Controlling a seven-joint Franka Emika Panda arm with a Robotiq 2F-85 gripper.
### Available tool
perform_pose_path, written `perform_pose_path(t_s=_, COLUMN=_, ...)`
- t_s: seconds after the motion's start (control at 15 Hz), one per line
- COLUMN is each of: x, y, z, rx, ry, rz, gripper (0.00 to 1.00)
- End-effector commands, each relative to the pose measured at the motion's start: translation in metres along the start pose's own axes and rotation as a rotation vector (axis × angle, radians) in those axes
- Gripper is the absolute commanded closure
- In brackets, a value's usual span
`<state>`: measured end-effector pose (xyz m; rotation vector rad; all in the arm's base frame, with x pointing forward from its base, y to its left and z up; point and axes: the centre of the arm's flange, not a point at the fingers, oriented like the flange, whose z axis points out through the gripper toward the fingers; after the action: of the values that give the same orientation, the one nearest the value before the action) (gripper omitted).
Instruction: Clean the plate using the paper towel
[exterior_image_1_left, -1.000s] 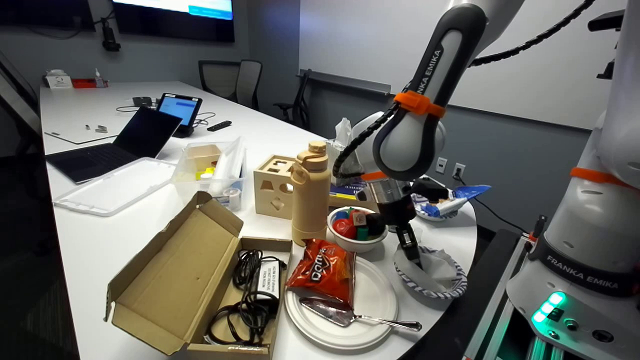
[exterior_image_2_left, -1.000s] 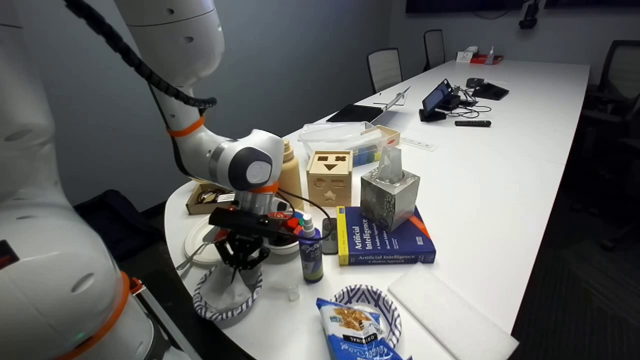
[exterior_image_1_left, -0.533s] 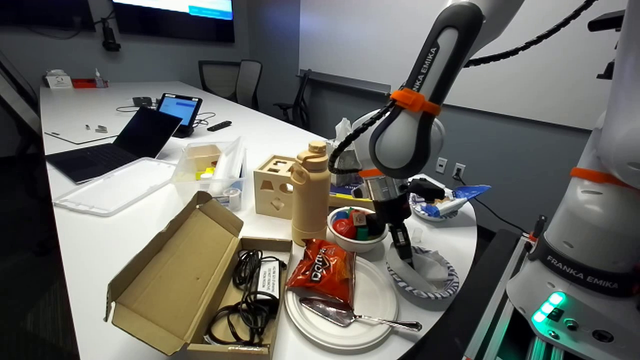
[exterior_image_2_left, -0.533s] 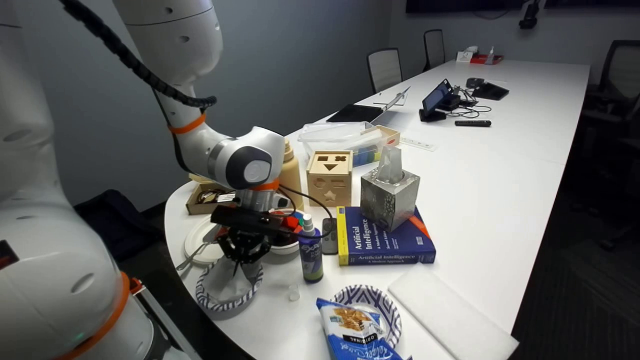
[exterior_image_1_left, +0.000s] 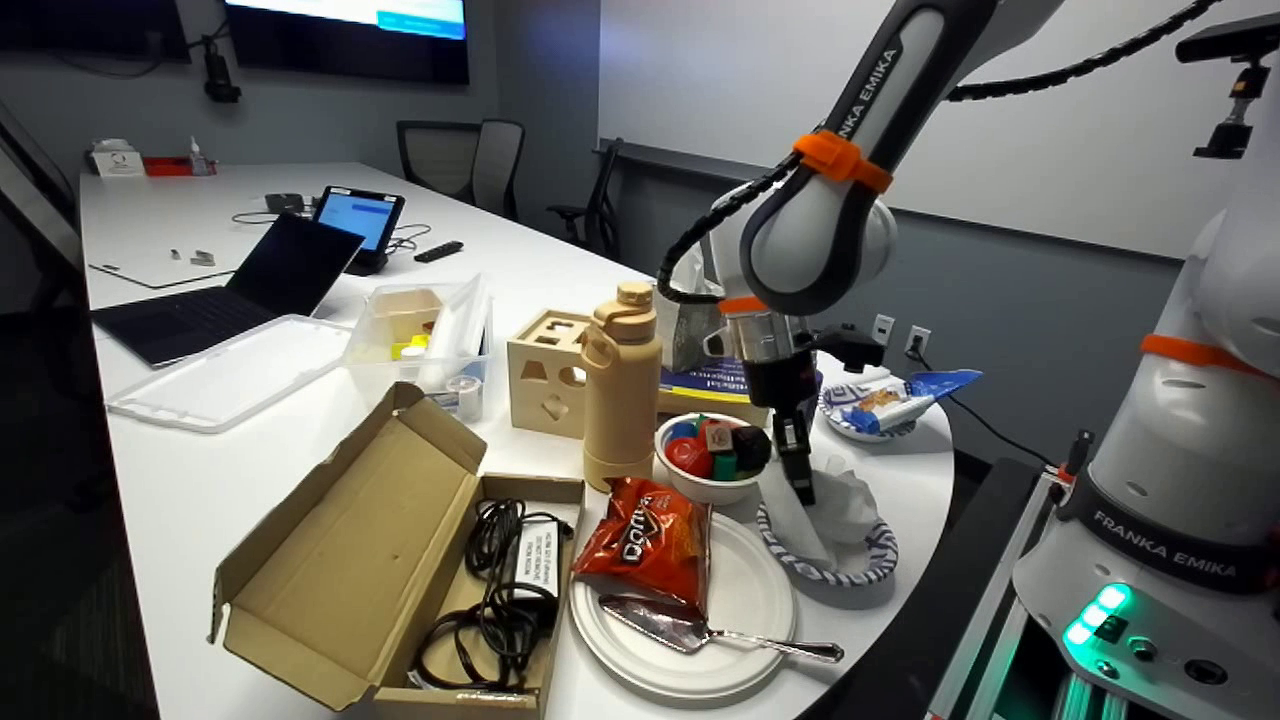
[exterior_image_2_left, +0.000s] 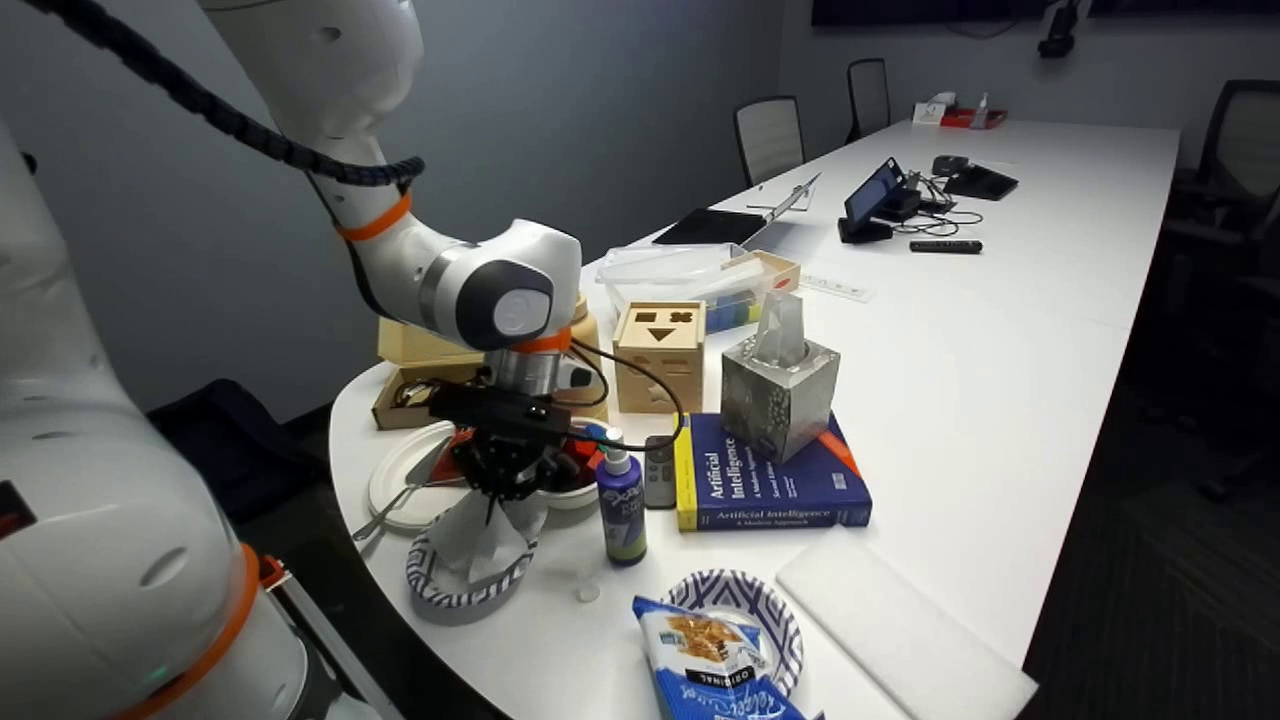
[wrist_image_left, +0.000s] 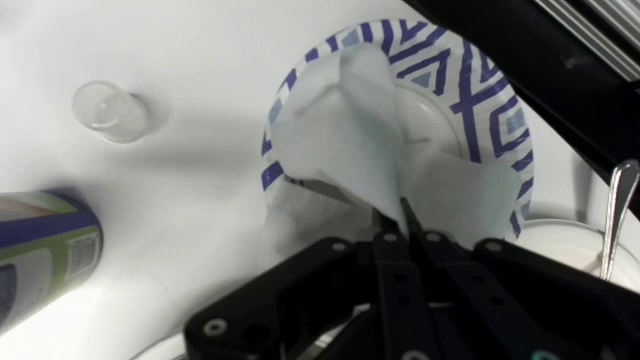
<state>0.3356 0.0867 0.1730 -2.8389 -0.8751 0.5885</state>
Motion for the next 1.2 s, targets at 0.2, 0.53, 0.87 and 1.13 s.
perform_pose_path(t_s=0.2, x=-0.061, y=-0.008, z=-0.054, rx=0.019, ry=-0.025, rz=0.073, gripper=1.00)
perform_pose_path(t_s=0.53, x=-0.062, y=0.002, z=-0.115, rx=-0.052, ry=0.136, rz=0.213, gripper=1.00)
perform_pose_path(t_s=0.87, x=-0.050, y=0.020, z=-0.183, rx=-0.081, ry=0.370, rz=0.322, gripper=1.00)
perform_pose_path(t_s=1.13, x=-0.030, y=0.055, z=-0.224, rx=-0.171, ry=0.551, rz=0.448, gripper=1.00)
